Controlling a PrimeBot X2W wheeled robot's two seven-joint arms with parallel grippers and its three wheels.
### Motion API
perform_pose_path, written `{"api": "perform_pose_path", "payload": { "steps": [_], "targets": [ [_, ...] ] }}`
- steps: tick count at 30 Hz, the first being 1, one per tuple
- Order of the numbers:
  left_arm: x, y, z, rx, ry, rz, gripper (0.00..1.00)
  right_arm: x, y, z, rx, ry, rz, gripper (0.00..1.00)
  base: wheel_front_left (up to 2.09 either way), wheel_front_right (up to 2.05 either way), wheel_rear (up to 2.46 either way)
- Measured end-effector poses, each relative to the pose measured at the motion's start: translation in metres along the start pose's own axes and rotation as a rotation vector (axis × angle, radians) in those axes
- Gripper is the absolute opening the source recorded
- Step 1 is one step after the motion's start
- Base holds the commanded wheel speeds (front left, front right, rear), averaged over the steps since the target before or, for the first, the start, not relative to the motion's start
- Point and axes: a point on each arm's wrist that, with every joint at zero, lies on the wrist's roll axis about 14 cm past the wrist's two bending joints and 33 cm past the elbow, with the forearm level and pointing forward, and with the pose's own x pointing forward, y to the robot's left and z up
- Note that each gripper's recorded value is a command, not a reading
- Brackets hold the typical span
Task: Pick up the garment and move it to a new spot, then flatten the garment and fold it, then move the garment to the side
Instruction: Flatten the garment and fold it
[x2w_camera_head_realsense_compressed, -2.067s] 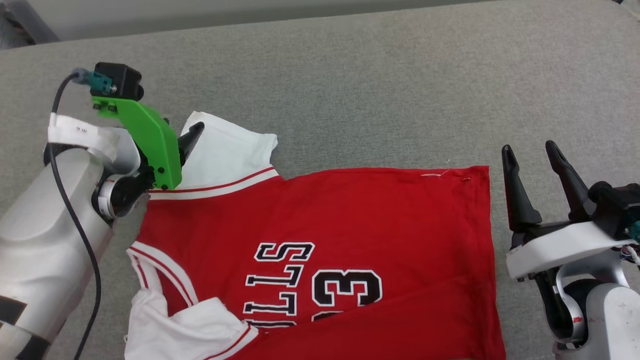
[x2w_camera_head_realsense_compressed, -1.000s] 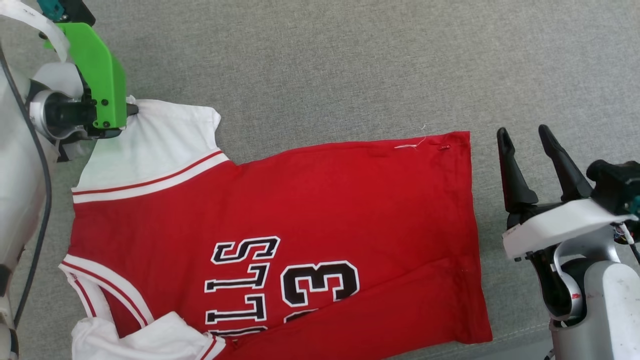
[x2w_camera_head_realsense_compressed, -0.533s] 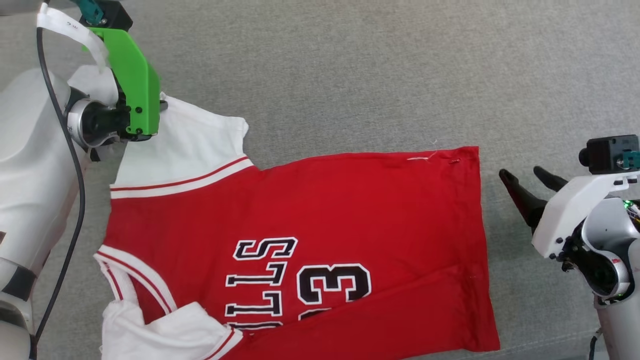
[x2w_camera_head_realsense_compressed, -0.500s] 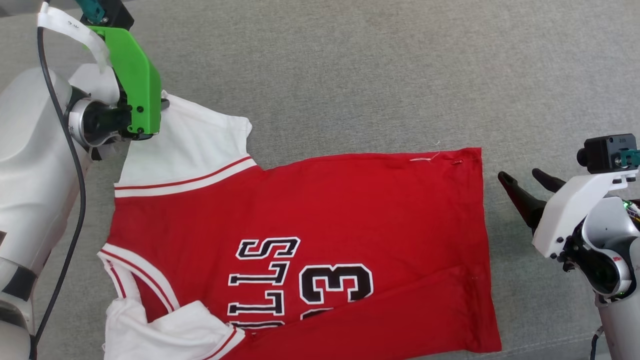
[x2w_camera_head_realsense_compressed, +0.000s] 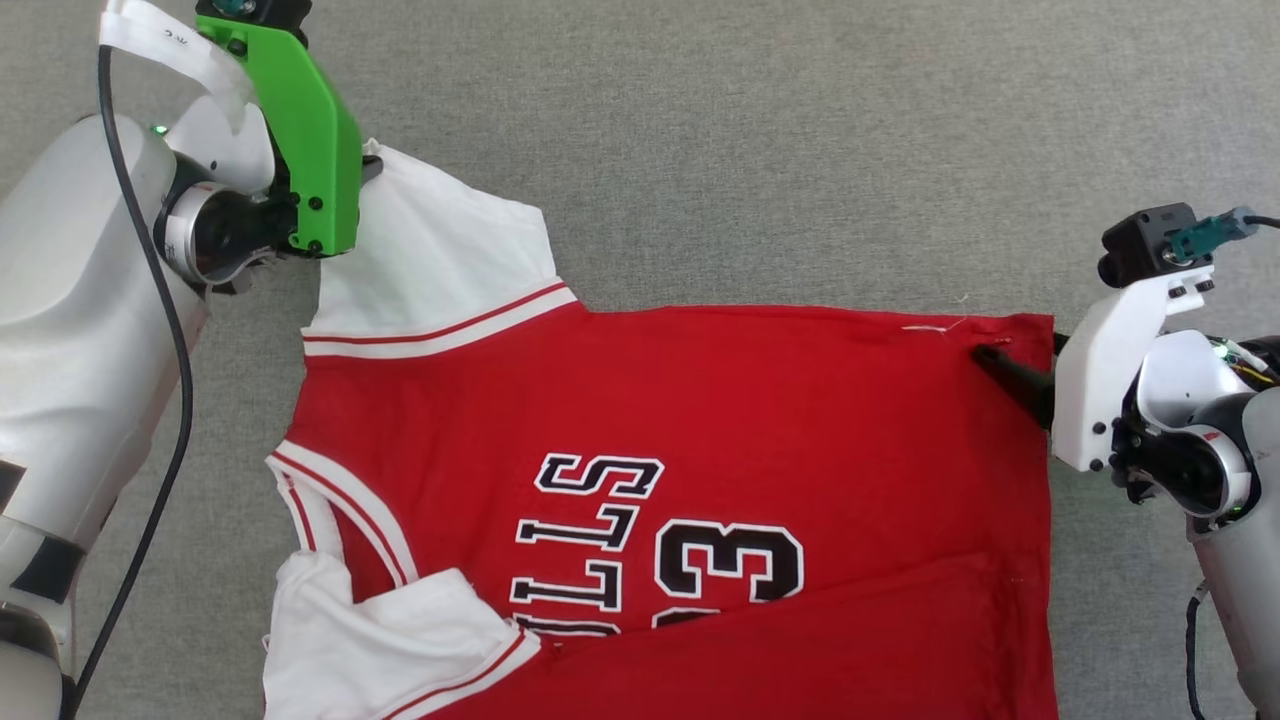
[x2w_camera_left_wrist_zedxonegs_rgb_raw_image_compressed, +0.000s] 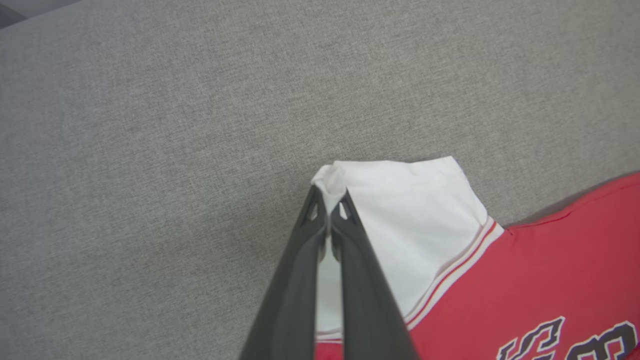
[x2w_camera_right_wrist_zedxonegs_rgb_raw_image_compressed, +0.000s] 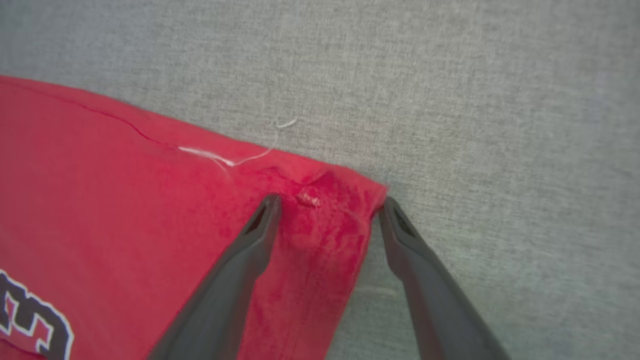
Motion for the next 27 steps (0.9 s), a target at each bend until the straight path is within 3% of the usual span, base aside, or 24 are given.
{"api": "perform_pose_path", "payload": {
  "steps": [5,6,8,14,22,27],
  "targets": [
    [0.0,0.007,-0.004,-0.013,-0.009,0.012,0.0,0.014,0.001,-0.018,-0.009,0.128,0.017,1.0,0.0,0.0,0.0],
    [0.0,0.009,-0.004,-0.015,-0.014,0.014,0.0,0.016,0.001,-0.022,-0.015,0.152,0.018,0.48,0.0,0.0,0.0],
    [-0.001,0.01,-0.004,-0.017,-0.021,0.017,0.0,0.018,0.001,-0.027,-0.017,0.197,0.019,0.0,0.0,0.0,0.0],
    [-0.007,0.012,-0.004,-0.024,-0.053,0.025,0.0,0.013,0.004,-0.02,0.003,0.177,0.034,0.0,0.0,0.0,0.0],
    [-0.035,0.017,-0.003,-0.056,-0.173,0.044,0.0,-0.016,0.007,0.019,0.015,-0.076,0.024,0.0,0.0,0.0,0.0],
    [-0.055,0.013,-0.017,-0.106,-0.251,0.044,0.0,-0.033,0.014,0.007,0.038,-0.119,0.021,0.0,0.0,0.0,0.0]
  ]
}}
